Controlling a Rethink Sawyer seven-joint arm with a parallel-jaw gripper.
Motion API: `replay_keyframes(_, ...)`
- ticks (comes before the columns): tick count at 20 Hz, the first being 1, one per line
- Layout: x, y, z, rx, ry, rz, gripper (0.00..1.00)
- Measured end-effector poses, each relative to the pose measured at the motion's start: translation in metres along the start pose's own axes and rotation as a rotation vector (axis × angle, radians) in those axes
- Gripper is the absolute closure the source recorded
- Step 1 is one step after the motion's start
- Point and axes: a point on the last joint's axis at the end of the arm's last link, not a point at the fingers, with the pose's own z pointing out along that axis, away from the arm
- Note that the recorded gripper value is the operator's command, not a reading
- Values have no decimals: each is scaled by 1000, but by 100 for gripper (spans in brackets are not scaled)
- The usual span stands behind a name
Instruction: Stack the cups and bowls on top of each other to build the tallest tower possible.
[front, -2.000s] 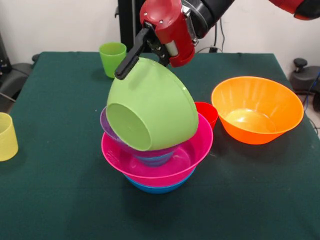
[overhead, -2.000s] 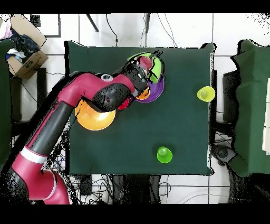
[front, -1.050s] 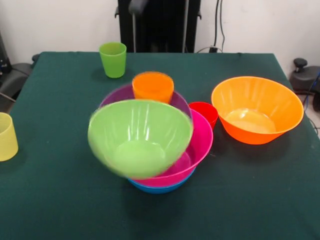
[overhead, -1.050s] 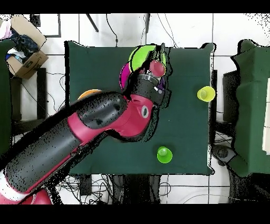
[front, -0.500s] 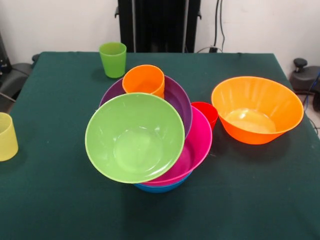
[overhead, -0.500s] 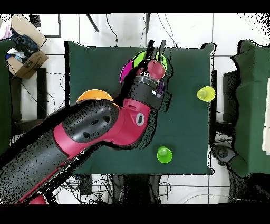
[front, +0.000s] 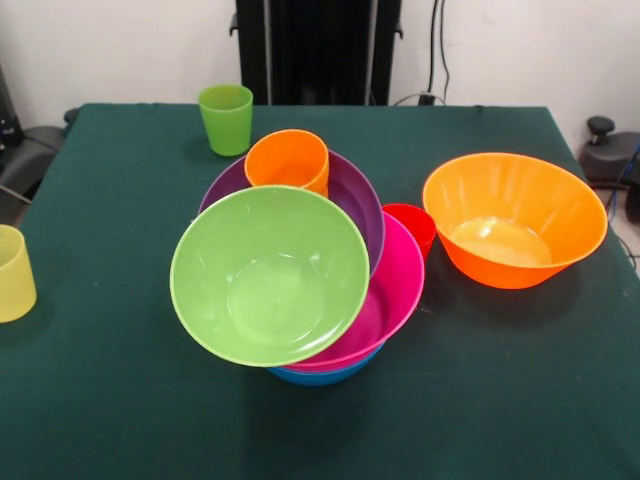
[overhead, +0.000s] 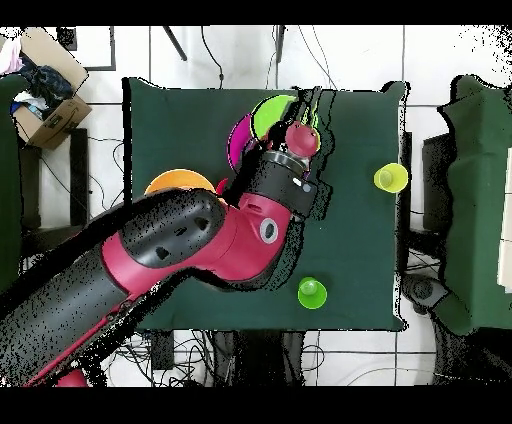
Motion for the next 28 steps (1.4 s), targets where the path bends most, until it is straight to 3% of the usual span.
replay_keyframes(3,13,2,-5,-58,45,-85,0)
replay_keyframes(4,21,4,-8,-104,75,-142,0)
replay_keyframes(6,29,7,-9,-156,106,-200,0)
replay_keyframes(9,37,12,-8,-234,138,-257,0)
replay_keyframes(12,40,17,-4,-301,155,-276,0)
replay_keyframes(13,42,21,-2,-354,168,-289,0)
replay_keyframes(15,42,25,0,-388,174,-284,0)
replay_keyframes(19,46,41,6,-534,205,-275,0)
replay_keyframes(28,50,68,11,-706,230,-264,0)
